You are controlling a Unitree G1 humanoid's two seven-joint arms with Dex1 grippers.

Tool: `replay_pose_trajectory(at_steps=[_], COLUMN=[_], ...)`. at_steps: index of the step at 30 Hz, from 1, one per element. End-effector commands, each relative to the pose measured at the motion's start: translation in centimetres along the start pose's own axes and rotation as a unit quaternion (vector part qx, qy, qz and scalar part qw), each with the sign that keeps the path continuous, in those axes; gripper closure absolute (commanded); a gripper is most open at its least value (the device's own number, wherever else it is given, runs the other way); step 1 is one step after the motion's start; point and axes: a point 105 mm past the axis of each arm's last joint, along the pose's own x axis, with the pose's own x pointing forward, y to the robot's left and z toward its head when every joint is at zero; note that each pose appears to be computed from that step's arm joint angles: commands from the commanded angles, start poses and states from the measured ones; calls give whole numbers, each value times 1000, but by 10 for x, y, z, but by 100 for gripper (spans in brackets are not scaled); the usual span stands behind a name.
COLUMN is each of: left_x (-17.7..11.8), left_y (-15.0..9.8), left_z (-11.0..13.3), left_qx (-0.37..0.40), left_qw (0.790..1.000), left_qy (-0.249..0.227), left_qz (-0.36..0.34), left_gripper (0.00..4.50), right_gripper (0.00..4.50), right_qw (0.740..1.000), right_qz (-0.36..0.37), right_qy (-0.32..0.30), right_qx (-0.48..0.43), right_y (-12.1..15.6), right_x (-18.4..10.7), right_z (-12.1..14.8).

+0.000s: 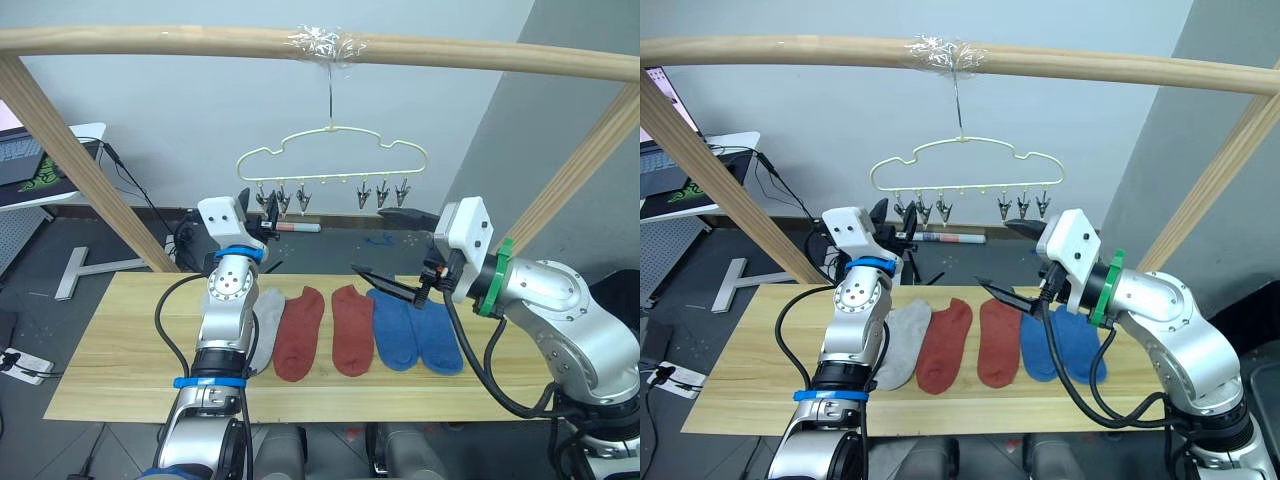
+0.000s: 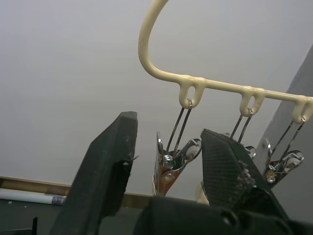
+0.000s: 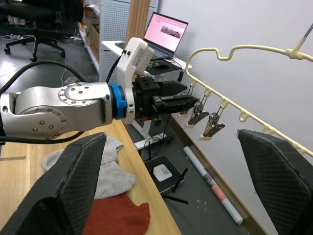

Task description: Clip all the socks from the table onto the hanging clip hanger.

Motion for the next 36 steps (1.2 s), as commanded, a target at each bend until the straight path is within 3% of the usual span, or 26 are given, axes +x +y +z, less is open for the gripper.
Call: replay_pose_trajectory(at_steps=[1,6,10,16,22,27,36], left_x=[3,4,3,0,-3,-2,-3], left_y=[-4,-2,4,7,8,9,12], left_z=[13,15,16,23,27,29,30], left_qx=[3,6,10,14,21,26,35], left_qw=[1000,1000,1000,999,997,996,996], left_qy=[-24,-25,-26,-34,-31,-29,-24], left_qz=[-6,-6,-3,-32,-64,-74,-79], left_gripper=[347,443,447,447,447,447,447], right_gripper=[0,0,0,0,0,0,0], right_qw=[1000,1000,1000,981,927,856,792], right_qz=[8,6,-10,-140,-297,-414,-465], right_qy=[-17,-15,14,129,204,241,284], right_qx=[-12,-9,1,35,102,193,275], right_y=[3,3,2,-7,-16,-27,-19], right_x=[0,-1,-6,-31,-55,-63,-62], right_z=[10,9,-7,-83,-153,-203,-250])
